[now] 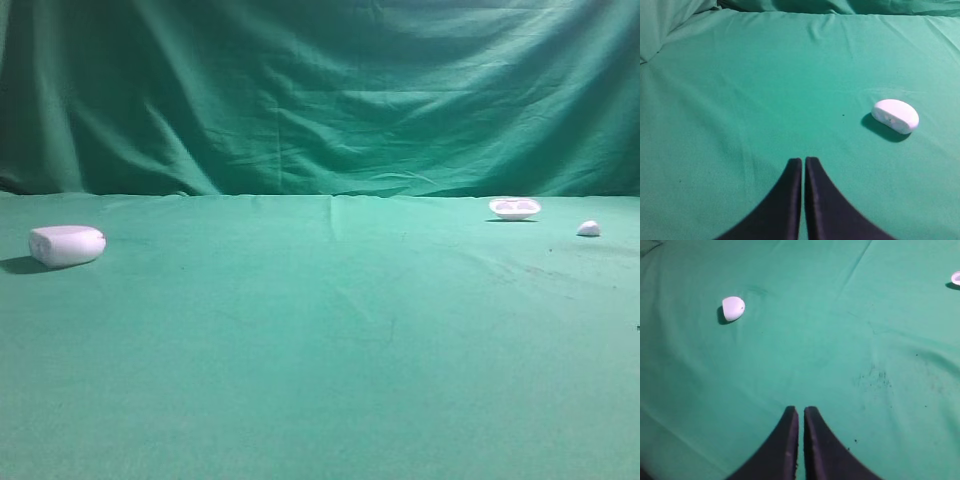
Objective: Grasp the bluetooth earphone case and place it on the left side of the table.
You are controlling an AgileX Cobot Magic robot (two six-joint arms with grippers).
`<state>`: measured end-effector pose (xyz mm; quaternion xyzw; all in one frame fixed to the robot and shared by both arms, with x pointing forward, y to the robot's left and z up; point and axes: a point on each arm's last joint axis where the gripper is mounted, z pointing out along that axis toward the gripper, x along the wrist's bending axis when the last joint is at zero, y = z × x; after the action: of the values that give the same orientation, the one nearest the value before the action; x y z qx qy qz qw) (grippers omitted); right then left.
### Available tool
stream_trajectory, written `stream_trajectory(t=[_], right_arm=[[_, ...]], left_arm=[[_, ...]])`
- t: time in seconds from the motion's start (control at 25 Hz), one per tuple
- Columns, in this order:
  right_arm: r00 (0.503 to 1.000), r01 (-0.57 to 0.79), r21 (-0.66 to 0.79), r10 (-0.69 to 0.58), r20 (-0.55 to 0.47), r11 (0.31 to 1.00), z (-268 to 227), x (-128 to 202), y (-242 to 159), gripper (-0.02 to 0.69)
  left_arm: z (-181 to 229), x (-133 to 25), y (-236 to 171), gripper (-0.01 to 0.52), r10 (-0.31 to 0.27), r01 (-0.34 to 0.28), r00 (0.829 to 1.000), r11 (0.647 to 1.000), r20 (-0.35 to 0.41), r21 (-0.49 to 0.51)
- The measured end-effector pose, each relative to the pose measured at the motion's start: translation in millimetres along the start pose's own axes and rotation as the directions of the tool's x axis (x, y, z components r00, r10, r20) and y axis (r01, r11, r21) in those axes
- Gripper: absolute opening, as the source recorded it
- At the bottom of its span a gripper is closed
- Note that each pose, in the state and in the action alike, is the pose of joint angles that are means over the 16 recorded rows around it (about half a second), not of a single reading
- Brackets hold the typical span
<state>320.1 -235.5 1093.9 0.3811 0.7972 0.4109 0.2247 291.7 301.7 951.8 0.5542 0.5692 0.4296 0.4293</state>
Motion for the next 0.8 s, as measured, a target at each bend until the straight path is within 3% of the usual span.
stream_trajectory(t=[0.32, 0.6, 0.8], right_arm=[[0.985, -0.052, -0.115, 0.070, 0.159, 0.992, -2.1, -15.6, -42.0, 0.000], [0.917, -0.144, -0.236, 0.220, 0.333, 0.961, 10.2, -21.9, -103.5, 0.000], [0.871, -0.186, -0.283, 0.291, 0.395, 0.941, 23.9, -22.1, -136.7, 0.000]], left_arm=[[0.0, 0.0, 0.0, 0.000, 0.000, 0.000, 1.000, 1.000, 0.000, 0.000], [0.0, 0.0, 0.0, 0.000, 0.000, 0.000, 1.000, 1.000, 0.000, 0.000], [0.0, 0.0, 0.0, 0.000, 0.000, 0.000, 1.000, 1.000, 0.000, 0.000]])
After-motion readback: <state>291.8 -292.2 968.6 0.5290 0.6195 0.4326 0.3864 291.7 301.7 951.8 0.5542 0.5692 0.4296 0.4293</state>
